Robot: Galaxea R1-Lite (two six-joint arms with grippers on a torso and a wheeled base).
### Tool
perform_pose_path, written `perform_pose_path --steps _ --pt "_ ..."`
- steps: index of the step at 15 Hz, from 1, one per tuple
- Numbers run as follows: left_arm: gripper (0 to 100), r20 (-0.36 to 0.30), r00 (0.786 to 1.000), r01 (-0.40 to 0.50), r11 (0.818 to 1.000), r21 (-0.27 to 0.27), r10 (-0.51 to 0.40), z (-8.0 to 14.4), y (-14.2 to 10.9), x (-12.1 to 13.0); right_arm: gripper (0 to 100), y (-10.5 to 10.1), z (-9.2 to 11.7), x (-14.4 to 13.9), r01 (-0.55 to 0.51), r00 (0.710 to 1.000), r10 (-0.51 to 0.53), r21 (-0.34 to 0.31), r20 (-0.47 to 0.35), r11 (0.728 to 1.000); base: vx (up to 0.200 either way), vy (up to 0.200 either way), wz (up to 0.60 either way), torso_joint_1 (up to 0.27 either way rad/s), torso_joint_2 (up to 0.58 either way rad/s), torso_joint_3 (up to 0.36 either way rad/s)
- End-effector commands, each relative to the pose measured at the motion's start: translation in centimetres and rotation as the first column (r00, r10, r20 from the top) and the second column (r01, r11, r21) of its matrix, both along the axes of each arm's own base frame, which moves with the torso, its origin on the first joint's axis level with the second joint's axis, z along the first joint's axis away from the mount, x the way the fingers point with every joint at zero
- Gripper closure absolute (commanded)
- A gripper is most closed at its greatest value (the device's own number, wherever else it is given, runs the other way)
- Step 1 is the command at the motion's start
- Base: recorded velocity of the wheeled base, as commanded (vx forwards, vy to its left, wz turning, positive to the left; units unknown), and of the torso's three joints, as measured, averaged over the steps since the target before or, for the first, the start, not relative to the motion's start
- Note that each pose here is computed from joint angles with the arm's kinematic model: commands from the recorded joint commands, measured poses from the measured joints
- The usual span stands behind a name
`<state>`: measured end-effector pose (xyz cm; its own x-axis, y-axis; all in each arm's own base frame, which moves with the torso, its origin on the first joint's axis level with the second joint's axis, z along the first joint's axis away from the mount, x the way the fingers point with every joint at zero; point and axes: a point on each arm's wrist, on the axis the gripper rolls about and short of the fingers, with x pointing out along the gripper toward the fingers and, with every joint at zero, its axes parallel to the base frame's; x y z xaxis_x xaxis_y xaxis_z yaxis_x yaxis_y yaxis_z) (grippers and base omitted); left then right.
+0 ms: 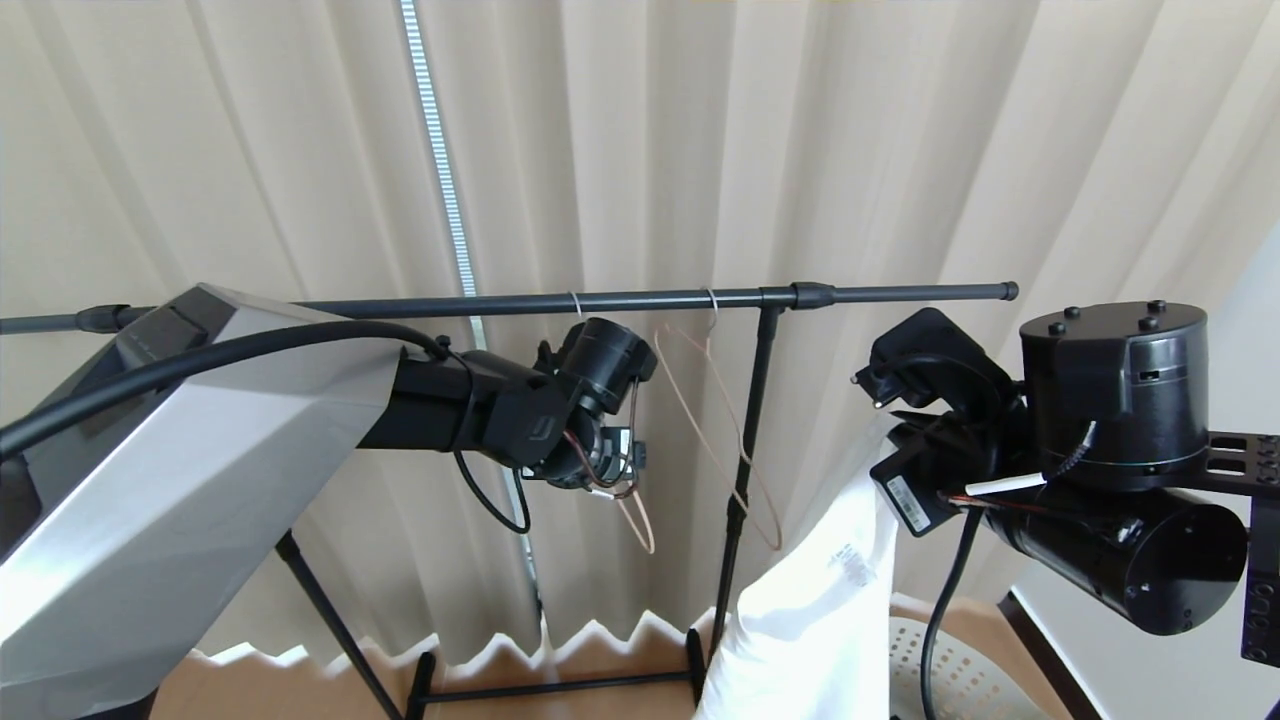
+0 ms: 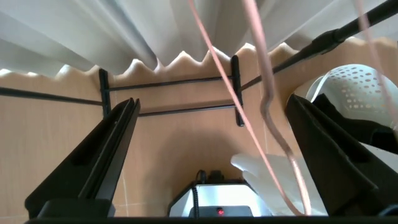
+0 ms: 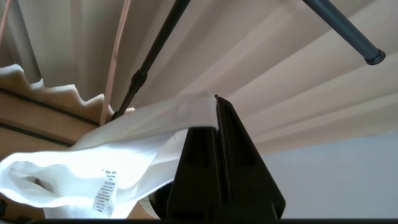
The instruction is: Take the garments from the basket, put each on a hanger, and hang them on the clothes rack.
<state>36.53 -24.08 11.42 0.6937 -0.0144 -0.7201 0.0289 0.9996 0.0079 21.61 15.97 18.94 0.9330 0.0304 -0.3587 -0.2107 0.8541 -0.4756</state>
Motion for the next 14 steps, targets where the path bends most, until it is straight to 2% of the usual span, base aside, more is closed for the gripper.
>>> perform_pose_path --steps 1,4,7,14 --pt "0 -0.002 1.000 -0.024 1.000 -0.005 0.024 0.6 0.8 -0.4 100 0.0 0.0 0.0 -0.001 1.000 0.001 0.000 0.000 1.000 0.000 0.000 0.00 0.000 0.00 0.000" --pt "0 -0.019 0.999 -0.049 0.999 0.001 0.049 0.3 1.9 -0.5 100 0.0 -0.1 0.0 0.000 1.000 0.000 -0.001 -0.002 1.000 0.000 0.000 0.00 0.000 0.00 0.000" --pt "0 -0.004 0.999 -0.039 0.999 -0.009 0.039 0.4 1.3 -0.1 100 0.0 -0.2 0.0 0.000 1.000 0.000 -0.004 -0.006 1.000 0.000 0.000 0.00 0.000 0.00 0.000" --pt "0 0.024 0.999 -0.034 0.999 -0.027 0.034 -1.7 -0.8 3.1 100 0.1 -0.3 0.0 0.000 1.000 0.000 -0.006 -0.008 1.000 0.000 0.000 0.00 0.000 0.00 0.000"
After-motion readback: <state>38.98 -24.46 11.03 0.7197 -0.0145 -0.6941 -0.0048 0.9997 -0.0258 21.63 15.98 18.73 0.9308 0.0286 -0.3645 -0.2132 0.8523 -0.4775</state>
